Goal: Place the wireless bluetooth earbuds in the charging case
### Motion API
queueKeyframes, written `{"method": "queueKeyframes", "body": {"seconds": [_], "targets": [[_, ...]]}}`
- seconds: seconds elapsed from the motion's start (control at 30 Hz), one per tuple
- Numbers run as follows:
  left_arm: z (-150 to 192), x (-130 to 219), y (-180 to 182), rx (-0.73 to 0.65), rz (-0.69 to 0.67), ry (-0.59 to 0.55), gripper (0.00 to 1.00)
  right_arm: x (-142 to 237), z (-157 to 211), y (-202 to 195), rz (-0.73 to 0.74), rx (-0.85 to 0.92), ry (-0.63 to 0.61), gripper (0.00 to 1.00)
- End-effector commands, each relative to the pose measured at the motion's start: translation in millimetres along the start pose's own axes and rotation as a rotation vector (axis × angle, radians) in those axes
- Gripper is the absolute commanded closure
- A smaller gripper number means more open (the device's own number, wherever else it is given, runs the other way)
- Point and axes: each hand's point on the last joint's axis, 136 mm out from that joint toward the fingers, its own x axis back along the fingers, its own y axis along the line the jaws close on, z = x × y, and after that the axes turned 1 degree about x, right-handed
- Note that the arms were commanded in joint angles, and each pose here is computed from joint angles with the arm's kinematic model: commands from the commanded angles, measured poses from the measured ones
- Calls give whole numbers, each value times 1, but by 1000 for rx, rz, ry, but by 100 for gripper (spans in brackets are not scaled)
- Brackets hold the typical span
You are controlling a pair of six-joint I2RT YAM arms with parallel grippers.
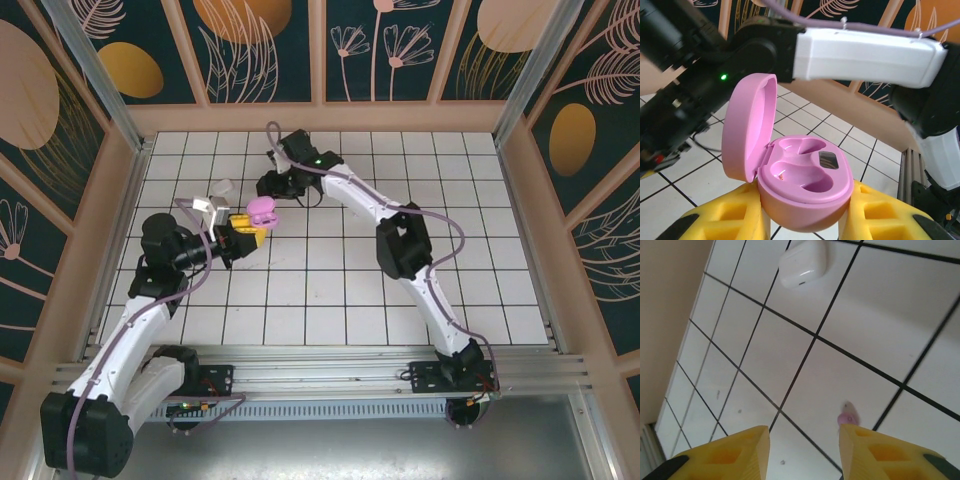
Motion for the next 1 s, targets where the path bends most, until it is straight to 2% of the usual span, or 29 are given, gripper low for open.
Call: {"method": "queueKeyframes", "body": {"seconds": [0.0,0.13,0.27,0.53,0.77,0.97], "targets": [[4,3,-2,10,-4,2,80,-13,16,-11,54,57,58,63],[3,5,-4,15,-6,0,80,-29,28,-24,91,72,71,69],[3,7,-6,7,-14,1,79,-41,38,-23,87,120,89,69],[4,8,-6,9,-15,4,79,-59,48,-30,69,124,103,67],[6,9,-6,7,-20,7,79,-69,65,-34,47,107,151,58],[5,9,-7,8,-15,5,79,-75,78,-42,68,111,184,58]]}}
